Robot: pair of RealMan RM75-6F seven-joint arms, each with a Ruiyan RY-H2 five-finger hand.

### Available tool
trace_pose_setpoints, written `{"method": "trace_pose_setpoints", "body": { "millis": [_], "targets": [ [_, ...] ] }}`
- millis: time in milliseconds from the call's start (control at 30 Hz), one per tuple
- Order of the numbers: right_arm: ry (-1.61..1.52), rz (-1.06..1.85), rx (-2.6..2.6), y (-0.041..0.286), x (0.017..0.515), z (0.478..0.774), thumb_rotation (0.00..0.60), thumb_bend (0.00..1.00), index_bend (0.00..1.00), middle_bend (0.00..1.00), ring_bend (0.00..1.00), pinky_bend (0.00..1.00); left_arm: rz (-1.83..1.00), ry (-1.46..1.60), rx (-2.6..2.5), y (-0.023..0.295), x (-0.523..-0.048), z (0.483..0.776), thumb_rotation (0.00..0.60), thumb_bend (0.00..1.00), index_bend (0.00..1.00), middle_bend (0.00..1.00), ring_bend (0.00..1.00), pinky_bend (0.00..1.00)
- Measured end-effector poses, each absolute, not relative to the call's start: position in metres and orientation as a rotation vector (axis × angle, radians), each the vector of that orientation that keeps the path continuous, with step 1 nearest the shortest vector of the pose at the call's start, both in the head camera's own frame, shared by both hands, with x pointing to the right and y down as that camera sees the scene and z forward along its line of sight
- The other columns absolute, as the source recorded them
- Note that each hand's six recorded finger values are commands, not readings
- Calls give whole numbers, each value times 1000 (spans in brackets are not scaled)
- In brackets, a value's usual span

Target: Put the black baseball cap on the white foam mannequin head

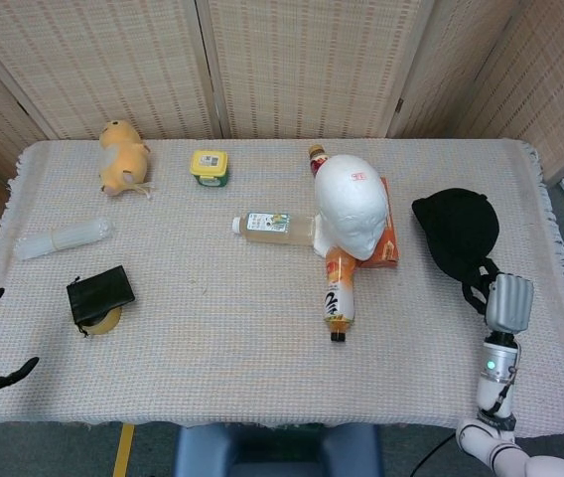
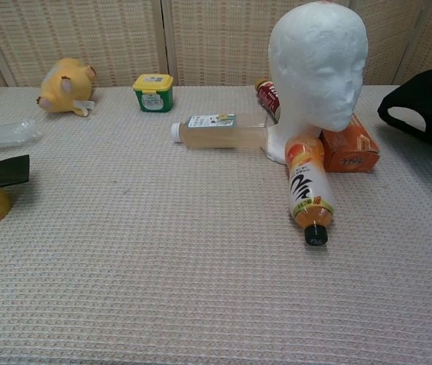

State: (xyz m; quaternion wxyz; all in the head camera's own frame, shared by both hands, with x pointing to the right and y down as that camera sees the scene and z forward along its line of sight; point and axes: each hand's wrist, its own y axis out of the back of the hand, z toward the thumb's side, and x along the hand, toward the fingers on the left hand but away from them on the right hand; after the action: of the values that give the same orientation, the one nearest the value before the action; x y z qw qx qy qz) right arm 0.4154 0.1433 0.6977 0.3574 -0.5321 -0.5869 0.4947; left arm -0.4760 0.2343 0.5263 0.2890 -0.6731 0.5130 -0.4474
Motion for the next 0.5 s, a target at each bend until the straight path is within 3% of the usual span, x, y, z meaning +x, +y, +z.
{"method": "trace_pose_setpoints", "body": {
  "millis": [500],
  "targets": [
    [-1695,1124,-1355,67,371,654,600,475,798,1000,1000,1000,-1226,1358,-1767,233,-479,531,600,198,27,0,35,213]
  ]
}}
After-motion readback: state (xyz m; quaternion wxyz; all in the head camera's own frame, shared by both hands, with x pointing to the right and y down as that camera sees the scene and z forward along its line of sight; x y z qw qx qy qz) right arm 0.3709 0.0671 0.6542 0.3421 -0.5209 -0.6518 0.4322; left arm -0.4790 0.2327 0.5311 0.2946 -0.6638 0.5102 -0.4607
